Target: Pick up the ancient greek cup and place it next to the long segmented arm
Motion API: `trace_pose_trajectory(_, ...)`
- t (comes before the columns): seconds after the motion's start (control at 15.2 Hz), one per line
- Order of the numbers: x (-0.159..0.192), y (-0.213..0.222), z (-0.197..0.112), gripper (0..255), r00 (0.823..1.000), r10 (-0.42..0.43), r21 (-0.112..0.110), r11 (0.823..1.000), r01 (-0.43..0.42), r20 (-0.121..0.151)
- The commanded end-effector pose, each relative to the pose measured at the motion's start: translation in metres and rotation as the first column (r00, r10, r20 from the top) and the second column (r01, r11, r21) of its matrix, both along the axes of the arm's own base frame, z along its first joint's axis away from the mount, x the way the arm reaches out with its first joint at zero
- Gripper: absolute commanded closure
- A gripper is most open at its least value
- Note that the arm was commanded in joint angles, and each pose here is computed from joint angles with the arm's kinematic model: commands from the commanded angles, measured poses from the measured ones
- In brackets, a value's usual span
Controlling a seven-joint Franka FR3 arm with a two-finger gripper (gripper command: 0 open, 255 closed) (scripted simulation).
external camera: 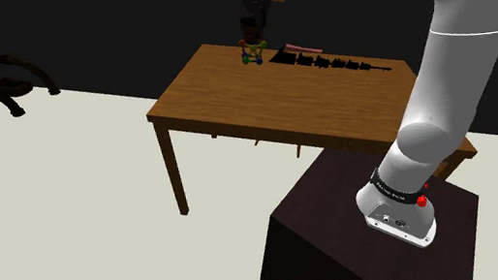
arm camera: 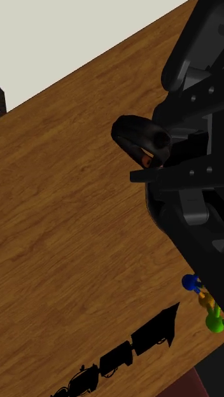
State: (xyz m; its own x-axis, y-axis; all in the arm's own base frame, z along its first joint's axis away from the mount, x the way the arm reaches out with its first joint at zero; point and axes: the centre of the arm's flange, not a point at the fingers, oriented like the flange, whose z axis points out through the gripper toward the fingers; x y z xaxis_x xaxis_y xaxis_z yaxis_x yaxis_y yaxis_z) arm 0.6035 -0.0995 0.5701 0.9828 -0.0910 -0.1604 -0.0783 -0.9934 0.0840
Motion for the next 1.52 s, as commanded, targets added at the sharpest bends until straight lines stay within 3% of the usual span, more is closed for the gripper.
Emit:
trace_pose_trajectory(0.0, -0.018, -0.017, 0.000, 255, 1.000, 0.001, 0.000, 1.000, -0.001, 0.000)
trace_pose_trajectory(1.45, -0.228, -0.218, 0.001, 255, 1.000, 0.001, 0.000, 1.000, -0.001, 0.000)
